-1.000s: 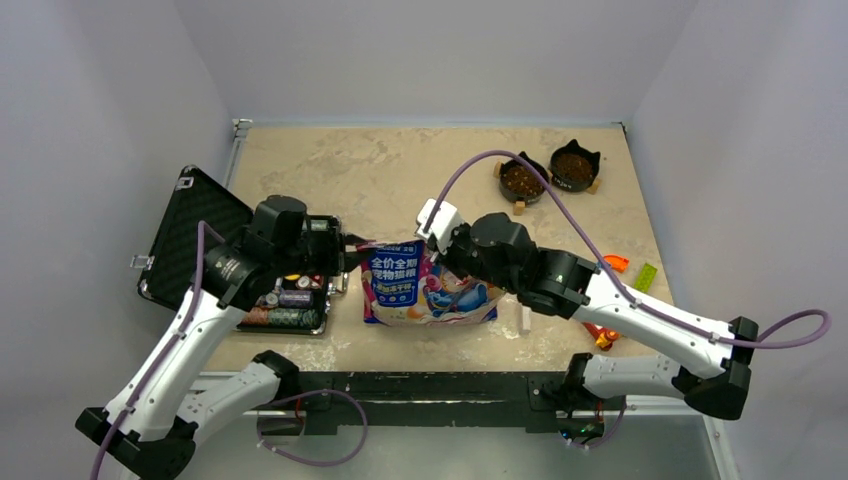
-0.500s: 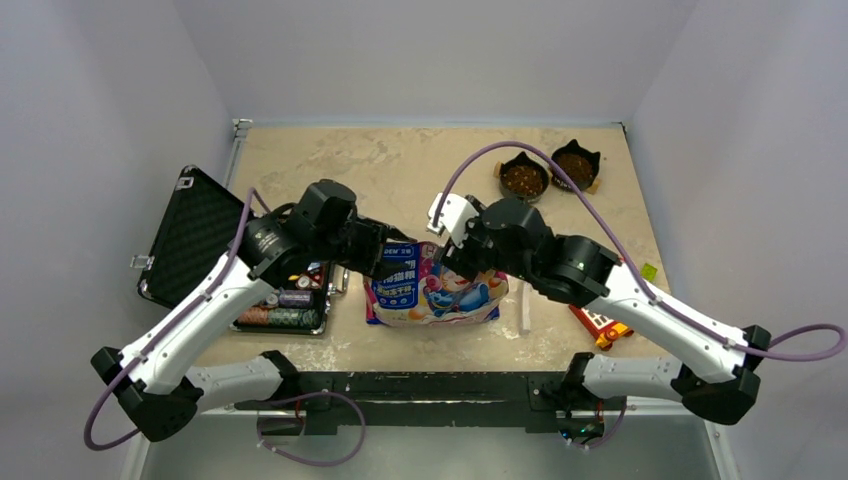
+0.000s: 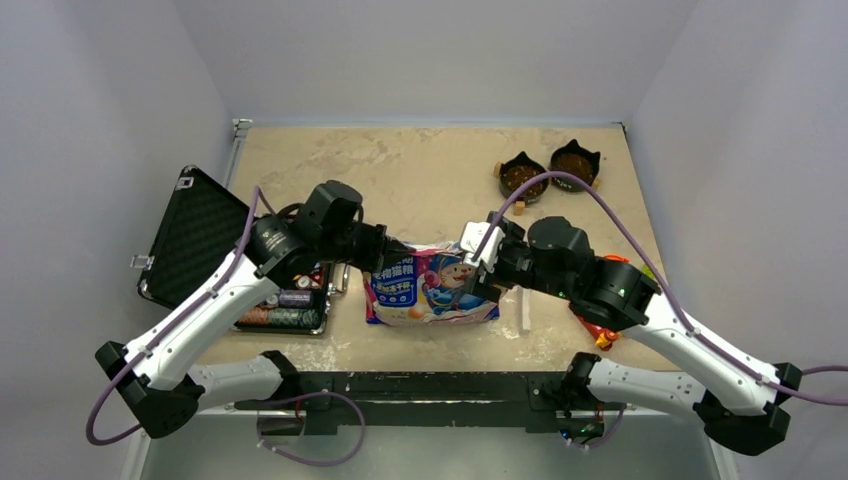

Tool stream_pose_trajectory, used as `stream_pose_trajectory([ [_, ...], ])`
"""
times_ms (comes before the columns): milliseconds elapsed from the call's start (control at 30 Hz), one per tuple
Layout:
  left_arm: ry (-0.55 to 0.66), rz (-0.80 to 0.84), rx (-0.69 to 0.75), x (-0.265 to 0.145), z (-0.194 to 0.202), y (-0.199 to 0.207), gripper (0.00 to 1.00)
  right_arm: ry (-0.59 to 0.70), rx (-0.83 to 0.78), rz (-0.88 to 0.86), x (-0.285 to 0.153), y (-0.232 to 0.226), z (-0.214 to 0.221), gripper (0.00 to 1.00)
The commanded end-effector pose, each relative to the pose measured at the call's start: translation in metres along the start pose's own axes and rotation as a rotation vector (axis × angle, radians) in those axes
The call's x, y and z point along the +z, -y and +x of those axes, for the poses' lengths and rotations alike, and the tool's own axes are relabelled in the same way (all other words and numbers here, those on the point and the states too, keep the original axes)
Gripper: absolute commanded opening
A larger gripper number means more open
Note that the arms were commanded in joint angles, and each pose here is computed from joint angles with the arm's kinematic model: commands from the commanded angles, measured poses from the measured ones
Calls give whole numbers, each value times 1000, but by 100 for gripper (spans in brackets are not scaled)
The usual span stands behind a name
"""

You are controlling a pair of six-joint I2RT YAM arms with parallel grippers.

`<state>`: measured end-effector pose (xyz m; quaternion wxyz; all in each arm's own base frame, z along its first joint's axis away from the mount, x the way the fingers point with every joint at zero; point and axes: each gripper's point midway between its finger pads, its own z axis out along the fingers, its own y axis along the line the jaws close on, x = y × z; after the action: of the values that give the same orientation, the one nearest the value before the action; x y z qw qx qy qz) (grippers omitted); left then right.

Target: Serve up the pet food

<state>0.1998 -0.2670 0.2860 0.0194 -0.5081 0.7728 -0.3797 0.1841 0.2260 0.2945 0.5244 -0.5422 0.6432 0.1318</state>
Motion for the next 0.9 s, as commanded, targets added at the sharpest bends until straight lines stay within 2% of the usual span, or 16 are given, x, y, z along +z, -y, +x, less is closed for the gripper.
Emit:
stream_pose_trajectory([
  [0,74,74,-22,-17,-18,1,0,73,-63,-59,13,-5,-19,82],
  [233,79,104,-76,-25,-27,-8,0,86,-131,-66,27,-1,-26,83],
  [433,57,108,-59,-25,-21,-3,0,135,-165,-47,33,6,-44,80],
  [500,54,109,-57,-26,-21,-2,0,117,-188,-26,39,11,-42,78],
  [600,69,85,-76,-31,-23,-8,0,18,-181,91,49,35,-29,66],
  [700,98,39,-104,-37,-28,-17,0,-38,-128,246,44,61,-22,42],
  [867,143,41,-122,-42,-37,-24,0,-122,-116,380,28,77,2,21],
])
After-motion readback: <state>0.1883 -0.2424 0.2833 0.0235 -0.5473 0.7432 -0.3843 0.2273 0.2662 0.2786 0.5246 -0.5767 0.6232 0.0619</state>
